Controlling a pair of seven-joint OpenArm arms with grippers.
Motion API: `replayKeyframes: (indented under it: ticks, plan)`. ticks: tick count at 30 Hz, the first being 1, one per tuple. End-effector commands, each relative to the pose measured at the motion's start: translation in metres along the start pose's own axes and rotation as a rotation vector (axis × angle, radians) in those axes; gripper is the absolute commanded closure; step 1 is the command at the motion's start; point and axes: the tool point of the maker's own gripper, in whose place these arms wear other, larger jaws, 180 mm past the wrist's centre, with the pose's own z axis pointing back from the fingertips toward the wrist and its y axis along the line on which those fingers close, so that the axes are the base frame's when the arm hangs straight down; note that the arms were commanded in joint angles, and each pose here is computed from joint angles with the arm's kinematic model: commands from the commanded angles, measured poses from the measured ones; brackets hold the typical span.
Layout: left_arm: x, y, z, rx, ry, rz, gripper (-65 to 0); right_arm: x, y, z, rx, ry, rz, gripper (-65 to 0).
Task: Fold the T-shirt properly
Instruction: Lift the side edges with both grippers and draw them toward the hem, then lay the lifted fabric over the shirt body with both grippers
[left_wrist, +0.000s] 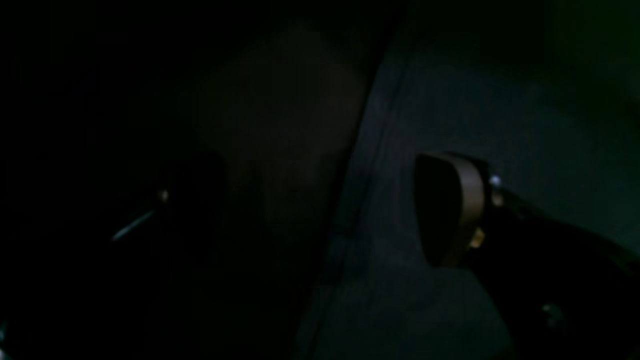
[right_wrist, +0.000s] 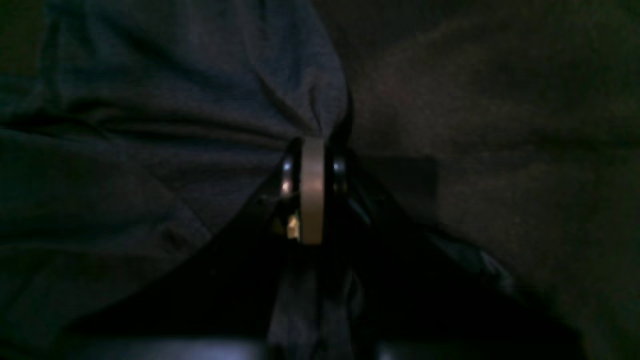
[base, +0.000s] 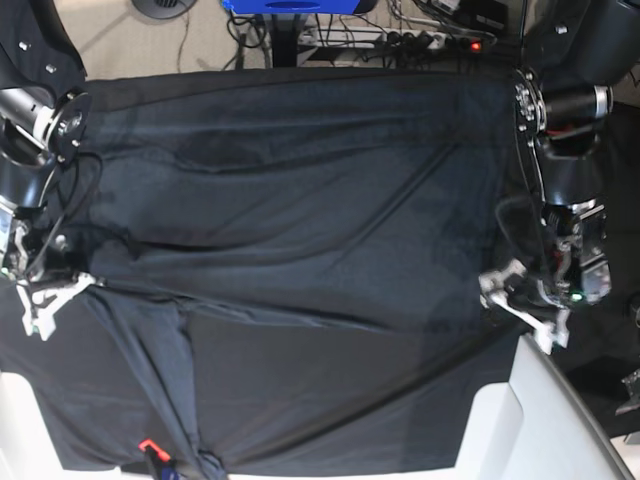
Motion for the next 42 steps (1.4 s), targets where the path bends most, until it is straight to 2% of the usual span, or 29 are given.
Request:
replayKeyframes:
  ticks: [1, 4, 9, 11, 13, 16, 18, 22, 30, 37, 41, 42]
  plan:
    - [0.018, -0.007, 0.004, -0.006, -0.048, -0.034, -56.1, 0.027, -0.005, 0.007, -0.007, -0.066, 0.003, -0.6]
    - [0.0, -0.021, -0.005, -0.023, -0.02, -0.067, -56.1, 0.027, -0.006, 0.008, -0.008, -0.067, 0.006, -0.6]
    - [-0.02, -0.019, -0.009, -0.02, 0.014, -0.068, -55.9, 0.027, -0.005, 0.008, -0.004, -0.066, 0.01, -0.6]
    - [-0.025, -0.017, -0.01, -0.016, 0.022, -0.068, -51.2, 0.027, -0.004, 0.007, -0.002, -0.066, 0.011, -0.6]
    - [-0.032, -0.016, -0.012, -0.014, 0.034, -0.069, -39.8, 0.027, -0.003, 0.007, -0.001, -0.065, 0.013, -0.6]
    - [-0.041, -0.012, -0.013, -0.009, 0.05, -0.069, -14.3, 0.027, -0.002, 0.007, 0.001, -0.065, 0.012, -0.6]
    - [-0.045, -0.006, -0.013, -0.005, 0.051, -0.042, 0.0, 0.026, 0.001, 0.005, 0.007, -0.064, 0.011, -0.6]
    - [-0.049, 0.01, -0.006, 0.006, 0.029, 0.028, 0.0, 0.026, 0.003, 0.005, 0.01, -0.063, 0.011, -0.6]
    - [-0.051, 0.009, 0.039, 0.027, -0.04, -0.071, 0.0, 0.026, 0.005, 0.004, 0.013, -0.063, 0.011, -0.6]
    - [-0.064, 0.011, 0.044, 0.036, -0.007, -0.085, 0.0, 0.026, 0.005, 0.004, 0.013, -0.063, 0.011, -0.6]
    - [-0.058, 0.008, 0.054, 0.042, -0.012, -0.101, -0.2, 0.026, 0.005, 0.004, 0.013, -0.063, 0.011, -0.6]
    - [-0.057, 0.007, 0.057, 0.043, -0.016, -0.108, -8.9, 0.026, 0.005, 0.004, 0.013, -0.063, 0.011, -0.6]
